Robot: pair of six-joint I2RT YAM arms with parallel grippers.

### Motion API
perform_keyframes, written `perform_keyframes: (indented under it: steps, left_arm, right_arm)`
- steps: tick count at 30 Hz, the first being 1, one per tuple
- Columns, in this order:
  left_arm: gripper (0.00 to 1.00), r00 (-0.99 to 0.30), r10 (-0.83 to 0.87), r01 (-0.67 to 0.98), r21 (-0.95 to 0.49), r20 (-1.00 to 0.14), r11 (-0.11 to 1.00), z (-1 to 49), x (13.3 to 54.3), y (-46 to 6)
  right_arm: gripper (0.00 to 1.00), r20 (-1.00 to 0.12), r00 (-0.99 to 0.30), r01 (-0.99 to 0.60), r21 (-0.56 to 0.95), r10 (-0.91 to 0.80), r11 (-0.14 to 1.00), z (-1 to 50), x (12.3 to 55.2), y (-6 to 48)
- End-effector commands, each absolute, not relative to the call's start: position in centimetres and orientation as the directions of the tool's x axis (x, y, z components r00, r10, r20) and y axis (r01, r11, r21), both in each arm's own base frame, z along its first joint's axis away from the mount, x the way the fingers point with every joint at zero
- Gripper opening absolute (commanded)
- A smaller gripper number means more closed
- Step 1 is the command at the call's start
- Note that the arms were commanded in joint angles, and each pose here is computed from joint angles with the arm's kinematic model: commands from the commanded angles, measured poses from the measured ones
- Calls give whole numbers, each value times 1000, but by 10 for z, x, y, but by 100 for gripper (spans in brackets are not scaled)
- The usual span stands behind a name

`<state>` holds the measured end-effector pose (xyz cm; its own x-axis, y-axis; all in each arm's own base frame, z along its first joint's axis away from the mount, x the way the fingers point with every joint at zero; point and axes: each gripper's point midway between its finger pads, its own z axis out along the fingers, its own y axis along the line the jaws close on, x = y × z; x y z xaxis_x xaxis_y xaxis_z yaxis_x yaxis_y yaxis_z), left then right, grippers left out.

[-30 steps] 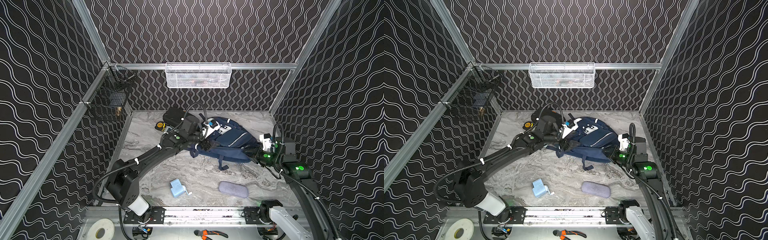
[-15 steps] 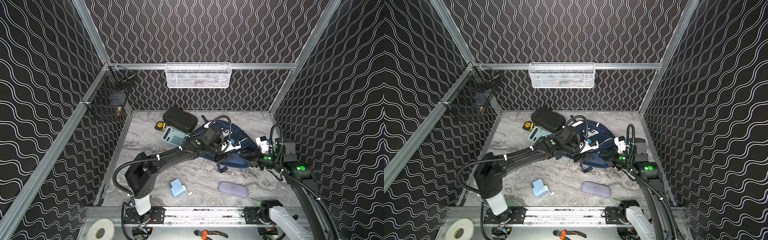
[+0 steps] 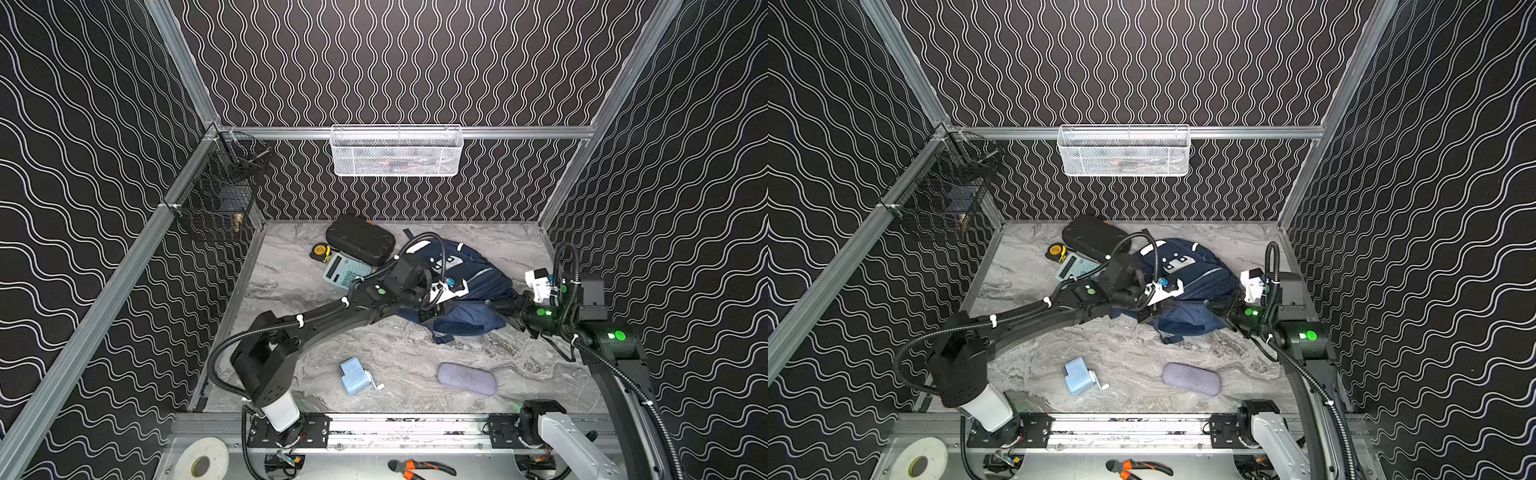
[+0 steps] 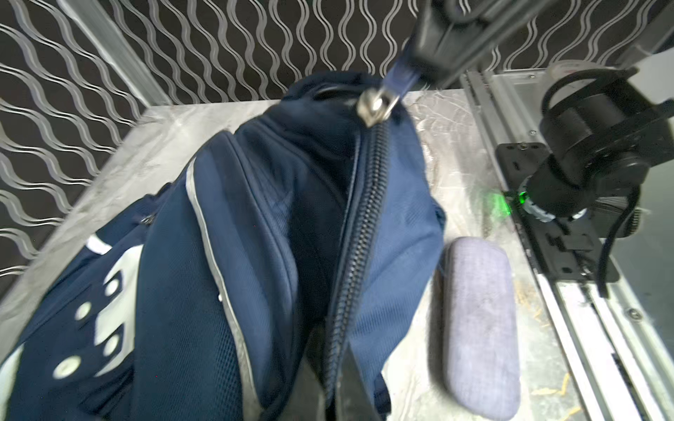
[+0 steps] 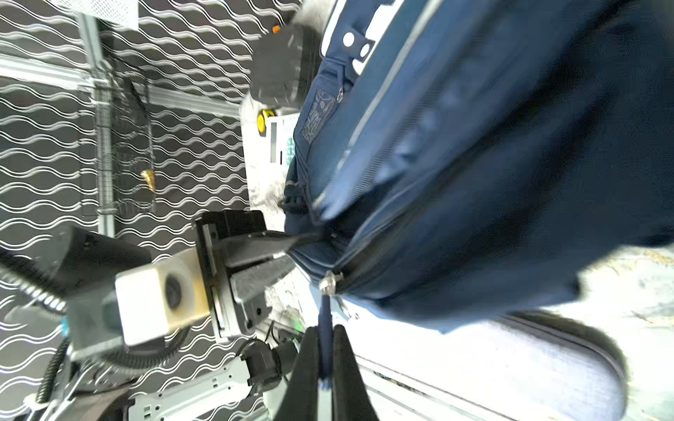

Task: Pack books, pencil case, and school supplies into a backpack
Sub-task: Zip the student bag at the center of the table.

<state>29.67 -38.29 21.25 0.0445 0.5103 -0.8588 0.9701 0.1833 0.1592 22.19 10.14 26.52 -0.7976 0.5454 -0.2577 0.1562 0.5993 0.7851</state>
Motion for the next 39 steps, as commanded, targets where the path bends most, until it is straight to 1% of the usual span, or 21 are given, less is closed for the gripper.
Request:
perform_keyframes:
  steps: [1, 3, 4, 6, 9, 12, 16, 18, 20, 21, 22, 23, 24, 25, 28, 29, 30, 31, 32, 37, 39]
  left_arm:
    - [0, 67, 549, 908, 278, -833, 312, 218, 325, -348]
    - [0, 108, 530, 899, 311, -841, 309, 225, 320, -340]
    - [0, 135, 523, 899, 326, -842, 292, 229, 315, -337]
    - [0, 175, 527, 900, 353, -832, 257, 230, 305, -332]
    - [0, 208, 546, 885, 394, -811, 249, 230, 299, -319]
    - [0, 201, 558, 872, 406, -805, 273, 224, 298, -302]
    - [0, 161, 570, 865, 394, -805, 312, 214, 296, -281]
    - [0, 157, 559, 875, 377, -814, 304, 216, 290, -281]
    - [0, 155, 544, 891, 354, -825, 283, 219, 284, -284]
    - [14, 139, 528, 897, 333, -838, 291, 223, 284, -286]
    - [35, 122, 509, 908, 303, -852, 289, 228, 283, -290]
    - [50, 105, 494, 921, 272, -863, 279, 231, 282, -294]
    - [60, 88, 466, 937, 232, -880, 262, 237, 279, -302]
    - [64, 72, 438, 946, 200, -896, 254, 244, 278, -308]
    - [68, 58, 340, 968, 136, -939, 209, 272, 268, -338]
    - [70, 71, 319, 971, 138, -945, 195, 280, 262, -350]
    - [75, 79, 311, 972, 142, -947, 187, 284, 257, -362]
    - [75, 88, 301, 973, 146, -950, 179, 288, 252, -374]
    - [75, 86, 301, 976, 142, -950, 167, 290, 248, -386]
    - [68, -4, 308, 981, 56, -951, 186, 283, 254, -422]
    - [65, -25, 326, 985, 33, -945, 171, 277, 253, -433]
  right_arm:
    - [0, -251, -721, 248, 777, 646, 579, 262, 229, 80]
    - [0, -254, -696, 255, 787, 671, 562, 265, 234, 74]
    - [0, -226, -695, 289, 783, 683, 552, 253, 234, 72]
    - [0, -212, -685, 308, 783, 697, 541, 249, 238, 69]
    - [0, -196, -667, 325, 792, 719, 516, 249, 242, 65]
    - [0, -168, -644, 351, 802, 747, 483, 248, 244, 59]
    - [0, -137, -635, 367, 813, 760, 453, 250, 243, 58]
    - [0, -135, -657, 325, 837, 742, 440, 257, 244, 65]
    - [0, -114, -675, 316, 848, 729, 426, 259, 240, 70]
    - [0, -113, -682, 311, 850, 723, 426, 259, 238, 72]
    - [0, -118, -688, 303, 849, 716, 432, 259, 235, 73]
    - [0, -119, -692, 304, 847, 712, 437, 259, 233, 73]
    - [0, -122, -700, 295, 847, 704, 441, 260, 231, 75]
    - [0, -121, -707, 291, 848, 697, 442, 260, 230, 77]
    - [0, -139, -715, 265, 853, 685, 449, 267, 227, 80]
    - [0, -148, -716, 254, 855, 682, 452, 272, 227, 81]
    - [0, -160, -717, 243, 855, 679, 458, 275, 227, 82]
    - [0, -157, -718, 249, 852, 678, 460, 274, 227, 82]
    - [0, -175, -714, 232, 854, 678, 465, 283, 227, 82]
    - [0, -192, -703, 208, 866, 685, 456, 293, 225, 84]
    - [0, -188, -704, 206, 869, 685, 450, 293, 224, 85]
